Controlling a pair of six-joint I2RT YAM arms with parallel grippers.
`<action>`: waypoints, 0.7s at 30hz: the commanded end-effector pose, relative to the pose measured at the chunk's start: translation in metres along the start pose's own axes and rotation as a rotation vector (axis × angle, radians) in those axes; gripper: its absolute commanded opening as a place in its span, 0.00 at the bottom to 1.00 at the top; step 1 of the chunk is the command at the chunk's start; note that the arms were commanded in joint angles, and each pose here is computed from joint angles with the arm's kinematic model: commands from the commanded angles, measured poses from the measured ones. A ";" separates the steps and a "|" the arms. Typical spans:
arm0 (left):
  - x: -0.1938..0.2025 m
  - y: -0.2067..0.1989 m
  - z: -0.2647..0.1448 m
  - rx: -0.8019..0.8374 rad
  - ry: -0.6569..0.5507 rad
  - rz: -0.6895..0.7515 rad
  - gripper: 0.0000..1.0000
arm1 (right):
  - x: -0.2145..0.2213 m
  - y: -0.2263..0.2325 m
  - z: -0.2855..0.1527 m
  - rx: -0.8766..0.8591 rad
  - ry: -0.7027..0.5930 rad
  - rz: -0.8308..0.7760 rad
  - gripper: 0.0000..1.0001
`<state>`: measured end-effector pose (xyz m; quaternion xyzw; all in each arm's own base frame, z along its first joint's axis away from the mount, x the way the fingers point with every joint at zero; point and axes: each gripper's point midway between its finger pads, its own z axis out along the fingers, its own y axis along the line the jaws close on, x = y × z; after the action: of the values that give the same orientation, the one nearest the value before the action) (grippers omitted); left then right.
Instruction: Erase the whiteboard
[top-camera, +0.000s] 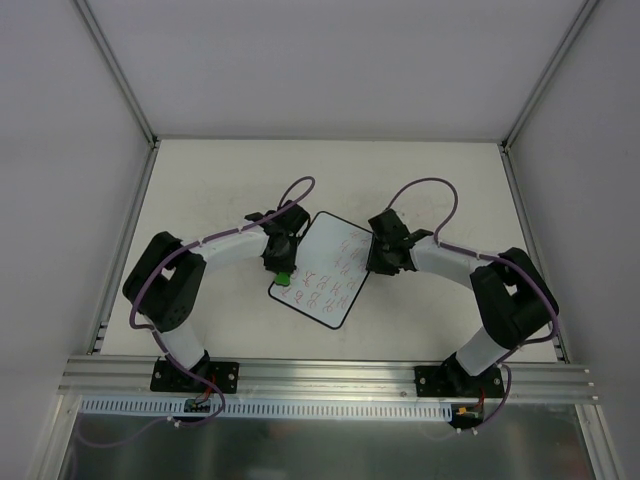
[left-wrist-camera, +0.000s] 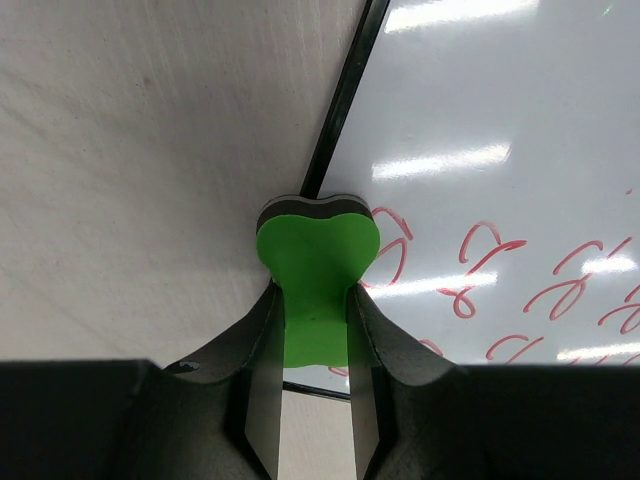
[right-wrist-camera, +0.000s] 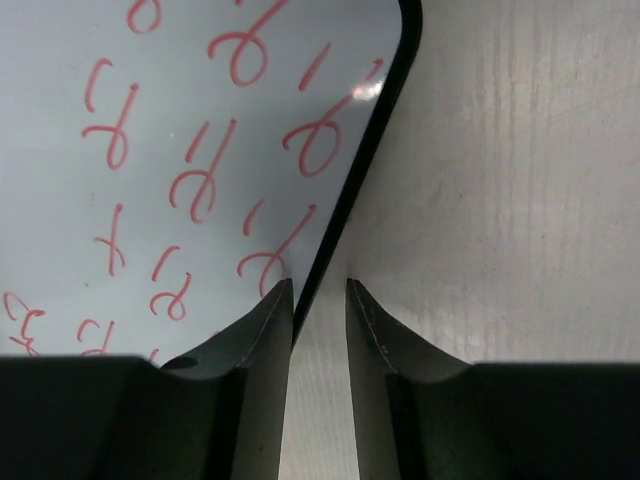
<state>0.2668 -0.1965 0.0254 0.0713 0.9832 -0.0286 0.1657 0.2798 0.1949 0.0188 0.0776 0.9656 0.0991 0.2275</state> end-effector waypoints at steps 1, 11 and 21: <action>-0.001 -0.002 0.007 0.018 0.015 0.014 0.00 | -0.018 0.006 0.003 0.009 -0.042 0.026 0.30; 0.000 -0.007 0.011 0.040 0.031 0.027 0.00 | 0.016 -0.008 0.020 0.039 0.066 0.028 0.00; 0.000 -0.060 0.019 0.098 0.050 0.095 0.00 | 0.022 -0.007 0.017 0.036 0.072 0.033 0.00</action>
<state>0.2758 -0.2275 0.0243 0.1040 0.9805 -0.0494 0.1593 0.2945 0.2000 0.0175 0.0993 0.9601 0.1097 0.2374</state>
